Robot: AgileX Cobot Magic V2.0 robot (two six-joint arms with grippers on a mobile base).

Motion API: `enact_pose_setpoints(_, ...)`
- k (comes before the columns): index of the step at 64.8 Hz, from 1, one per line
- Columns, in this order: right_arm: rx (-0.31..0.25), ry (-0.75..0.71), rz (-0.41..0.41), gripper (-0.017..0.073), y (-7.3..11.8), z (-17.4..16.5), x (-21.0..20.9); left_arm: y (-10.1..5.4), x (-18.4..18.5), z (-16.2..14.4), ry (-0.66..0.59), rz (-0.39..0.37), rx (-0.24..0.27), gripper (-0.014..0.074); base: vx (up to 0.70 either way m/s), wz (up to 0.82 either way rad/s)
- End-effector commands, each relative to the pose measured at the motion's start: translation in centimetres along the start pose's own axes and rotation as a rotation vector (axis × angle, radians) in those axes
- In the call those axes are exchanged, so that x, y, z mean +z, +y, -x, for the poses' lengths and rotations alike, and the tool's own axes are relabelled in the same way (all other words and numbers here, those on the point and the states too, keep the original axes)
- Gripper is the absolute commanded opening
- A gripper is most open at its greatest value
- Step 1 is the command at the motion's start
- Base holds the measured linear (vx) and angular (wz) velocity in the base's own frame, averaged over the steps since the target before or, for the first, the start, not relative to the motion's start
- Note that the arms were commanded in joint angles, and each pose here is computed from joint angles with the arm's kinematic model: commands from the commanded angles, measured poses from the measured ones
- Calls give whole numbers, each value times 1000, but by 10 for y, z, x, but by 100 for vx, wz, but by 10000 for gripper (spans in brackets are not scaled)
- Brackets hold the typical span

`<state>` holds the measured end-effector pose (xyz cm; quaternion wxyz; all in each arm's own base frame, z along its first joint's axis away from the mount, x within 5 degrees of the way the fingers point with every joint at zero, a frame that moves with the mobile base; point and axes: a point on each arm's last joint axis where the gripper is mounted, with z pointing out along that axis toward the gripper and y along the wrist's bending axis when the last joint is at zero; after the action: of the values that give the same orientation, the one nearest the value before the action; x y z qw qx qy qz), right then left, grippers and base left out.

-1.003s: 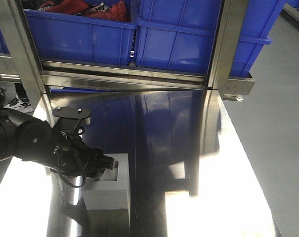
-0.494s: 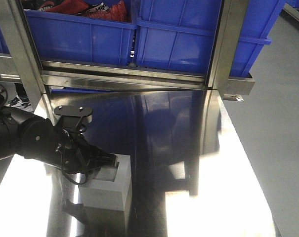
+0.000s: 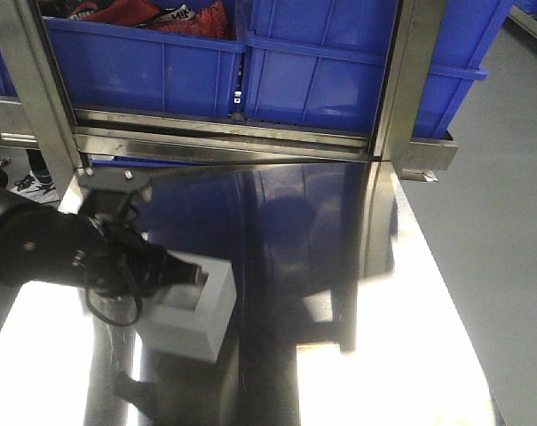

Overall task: Sort gray base to blue bin
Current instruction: 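Close the left gripper on the block's rim and lift it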

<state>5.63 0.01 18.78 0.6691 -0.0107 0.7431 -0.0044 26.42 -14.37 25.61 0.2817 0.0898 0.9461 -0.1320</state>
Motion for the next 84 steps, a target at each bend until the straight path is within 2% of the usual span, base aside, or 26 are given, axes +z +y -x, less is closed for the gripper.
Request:
enact_pose_setpoints(1, -11, -72, -3, -9, 0, 3, 0, -7, -48, 20, -256, -70, 16, -6, 0, 0)
enact_pose_setpoints(14, -11, -72, -3, -9, 0, 3, 0, -2, -95, 4, -446, -115, 36, -6, 0, 0)
enact_pose_setpoints(28, -11, -72, -3, -9, 0, 3, 0, 9, -137, -35, -636, -163, 55, -6, 0, 0)
enact_pose_setpoints(40, -11, -72, -3, -9, 0, 3, 0, 23, -162, -75, -809, -172, 124, -6, 0, 0)
enact_pose_setpoints(54, -11, -72, -3, -9, 0, 3, 0, 36, -159, -118, -911, -181, 171, -6, 0, 0)
enact_pose_setpoints(64, -11, -72, -3, -9, 0, 3, 0, 43, -150, -140, -946, -194, 175, -6, 0, 0)
enact_pose_setpoints(74, -11, -71, -3, -9, 0, 2, 0, 46, -146, -151, -1007, -217, 178, -6, 0, 0)
enact_pose_setpoints(84, -11, -71, -3, -9, 0, 2, 0, 46, -146, -151, -1006, -217, 178, -6, 0, 0)
